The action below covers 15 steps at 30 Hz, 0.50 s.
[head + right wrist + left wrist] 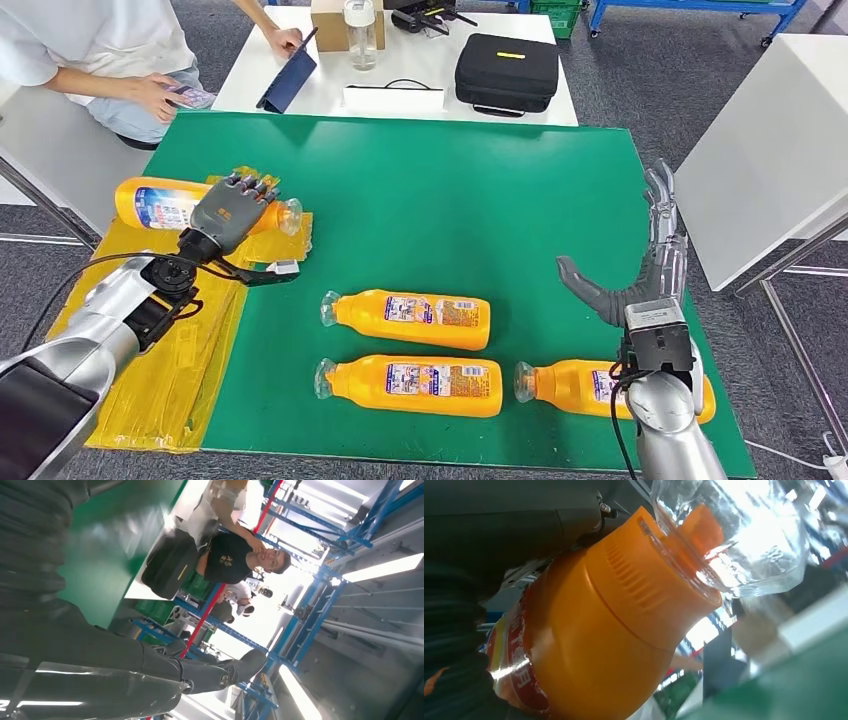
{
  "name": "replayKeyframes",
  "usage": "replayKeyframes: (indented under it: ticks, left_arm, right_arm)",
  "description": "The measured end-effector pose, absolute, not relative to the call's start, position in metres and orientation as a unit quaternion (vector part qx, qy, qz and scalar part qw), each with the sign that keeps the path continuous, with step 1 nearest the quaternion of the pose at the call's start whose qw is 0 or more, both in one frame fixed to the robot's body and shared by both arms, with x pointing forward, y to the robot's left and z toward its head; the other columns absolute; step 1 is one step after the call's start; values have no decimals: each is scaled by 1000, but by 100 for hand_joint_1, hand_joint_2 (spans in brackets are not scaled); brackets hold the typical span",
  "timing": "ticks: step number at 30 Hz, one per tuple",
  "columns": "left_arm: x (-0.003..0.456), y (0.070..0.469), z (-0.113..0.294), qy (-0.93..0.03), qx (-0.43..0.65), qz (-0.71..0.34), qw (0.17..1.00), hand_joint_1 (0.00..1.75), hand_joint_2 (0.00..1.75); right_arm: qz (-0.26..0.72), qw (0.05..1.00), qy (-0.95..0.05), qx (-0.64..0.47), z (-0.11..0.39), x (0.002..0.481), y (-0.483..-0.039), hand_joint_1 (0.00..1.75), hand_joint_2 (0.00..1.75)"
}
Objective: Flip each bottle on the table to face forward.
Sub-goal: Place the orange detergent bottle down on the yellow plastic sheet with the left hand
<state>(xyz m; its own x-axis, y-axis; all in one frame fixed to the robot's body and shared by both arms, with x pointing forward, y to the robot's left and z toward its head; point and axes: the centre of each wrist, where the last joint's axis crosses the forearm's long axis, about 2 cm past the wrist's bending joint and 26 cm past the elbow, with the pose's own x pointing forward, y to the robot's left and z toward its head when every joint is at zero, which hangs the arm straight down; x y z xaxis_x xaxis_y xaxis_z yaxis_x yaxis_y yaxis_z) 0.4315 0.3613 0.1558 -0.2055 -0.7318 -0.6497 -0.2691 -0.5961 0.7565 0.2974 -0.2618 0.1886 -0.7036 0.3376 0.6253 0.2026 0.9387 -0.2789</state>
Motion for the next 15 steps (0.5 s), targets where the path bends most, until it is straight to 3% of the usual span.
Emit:
replayKeyframes:
  ticks: [15]
  left_arm:
    - [400, 409, 112, -327, 525, -744, 252, 175, 175]
  right_arm:
    - [105, 383, -906, -149, 182, 304, -268, 0, 175]
